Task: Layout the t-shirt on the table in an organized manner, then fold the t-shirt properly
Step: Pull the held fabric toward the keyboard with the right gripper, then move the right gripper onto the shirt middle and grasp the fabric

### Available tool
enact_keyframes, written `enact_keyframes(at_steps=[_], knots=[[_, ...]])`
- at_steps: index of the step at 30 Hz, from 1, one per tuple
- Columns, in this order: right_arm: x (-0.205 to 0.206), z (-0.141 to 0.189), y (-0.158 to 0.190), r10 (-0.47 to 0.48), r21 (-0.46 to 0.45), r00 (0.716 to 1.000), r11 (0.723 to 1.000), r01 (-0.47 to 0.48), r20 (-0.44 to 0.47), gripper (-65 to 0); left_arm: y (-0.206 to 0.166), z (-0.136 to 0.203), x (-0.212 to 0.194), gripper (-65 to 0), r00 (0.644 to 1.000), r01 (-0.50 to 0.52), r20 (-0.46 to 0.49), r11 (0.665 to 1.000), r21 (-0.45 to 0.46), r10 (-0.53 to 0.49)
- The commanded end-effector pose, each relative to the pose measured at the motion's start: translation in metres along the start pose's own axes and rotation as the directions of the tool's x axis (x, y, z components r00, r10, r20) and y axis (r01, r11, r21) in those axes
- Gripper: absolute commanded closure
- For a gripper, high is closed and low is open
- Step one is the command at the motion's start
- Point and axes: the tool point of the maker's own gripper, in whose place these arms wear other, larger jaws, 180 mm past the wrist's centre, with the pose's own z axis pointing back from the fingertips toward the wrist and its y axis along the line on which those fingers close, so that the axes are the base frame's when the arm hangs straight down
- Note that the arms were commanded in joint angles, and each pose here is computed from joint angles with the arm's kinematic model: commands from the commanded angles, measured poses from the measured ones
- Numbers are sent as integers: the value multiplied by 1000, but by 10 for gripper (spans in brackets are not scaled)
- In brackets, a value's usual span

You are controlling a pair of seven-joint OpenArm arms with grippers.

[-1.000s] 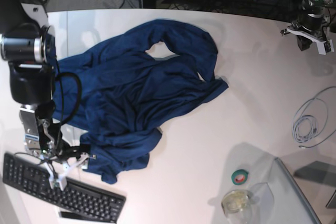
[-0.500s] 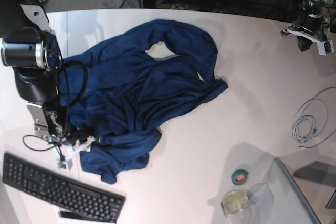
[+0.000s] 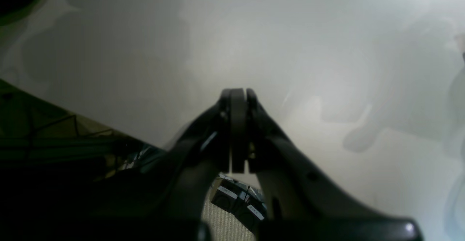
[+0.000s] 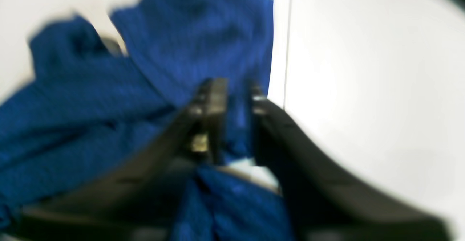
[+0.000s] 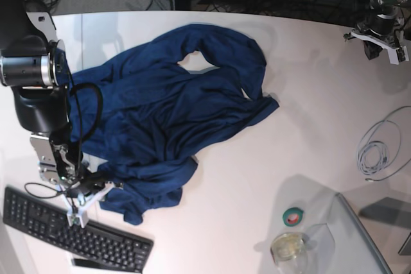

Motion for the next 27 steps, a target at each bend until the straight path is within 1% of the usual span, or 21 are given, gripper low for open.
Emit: enact_keyframes(at_steps=[1, 2, 4, 5, 6, 7, 8, 9, 11, 12, 13, 14, 15, 17, 19, 22, 24, 27], knots=[[17, 1, -2, -2, 1, 999, 1000, 2, 38, -251, 6, 2, 13, 0, 999, 11, 42, 1000, 9, -11], [11, 1, -3, -5, 0, 1000, 1000, 5, 26, -308, 6, 2, 13, 0, 999, 11, 42, 1000, 9, -11], [-2, -1, -1, -11, 1, 1000, 1000, 11, 5, -398, 6, 2, 13, 0, 999, 11, 42, 1000, 9, -11], [-5, -3, -1, -15, 1, 1000, 1000, 15, 9, -426, 6, 2, 13, 0, 999, 11, 42, 1000, 9, -11], [-11, -4, -1, -23, -1, 1000, 1000, 23, 12, -432, 6, 2, 13, 0, 999, 11, 42, 1000, 9, -11], [-19, -5, -3, -30, -5, 1000, 1000, 30, 5, -423, 6, 2, 14, 0, 999, 10, 43, 1000, 9, -11], [-27, -6, -5, -36, -10, 999, 999, 36, -3, -398, 6, 2, 14, 0, 999, 10, 43, 1000, 9, -11], [-30, -7, -6, -41, -12, 999, 999, 41, -5, -347, 6, 2, 14, 0, 999, 10, 43, 1000, 9, -11], [-29, -7, -6, -41, -13, 999, 999, 41, 6, -194, 6, 2, 14, 0, 999, 10, 43, 1000, 9, -11], [-29, -7, -6, -41, -13, 999, 999, 41, 6, -87, 6, 2, 14, 0, 999, 10, 43, 1000, 9, -11], [-28, -6, -7, -42, -14, 999, 999, 42, 8, 0, 6, 2, 14, 0, 999, 10, 43, 1000, 9, -11], [-26, -6, -8, -41, -15, 999, 999, 41, 12, 0, 6, 2, 14, 0, 999, 10, 44, 1000, 9, -10], [-18, -6, -6, -34, -6, 999, 999, 35, 30, -15, 6, 2, 14, 0, 999, 10, 44, 1000, 9, -10], [1, -4, -2, -18, 4, 997, 1000, 18, 70, 0, 6, 1, 14, 0, 999, 9, 44, 1000, 9, -9], [18, 0, 1, 2, 12, 998, 1000, -3, 64, 0, 6, 1, 15, 0, 999, 8, 46, 1000, 8, -9], [49, 12, 14, 42, 32, 994, 998, -45, 98, 0, 6, 1, 15, 0, 999, 8, 46, 1000, 8, -9], [76, 24, 26, 70, 45, 986, 996, -77, 151, 0, 5, 1, 16, 0, 999, 8, 47, 1000, 8, -8], [103, 40, 66, 107, 97, 976, 987, -128, 190, 0, 5, 1, 16, 0, 999, 8, 47, 1000, 8, -8]])
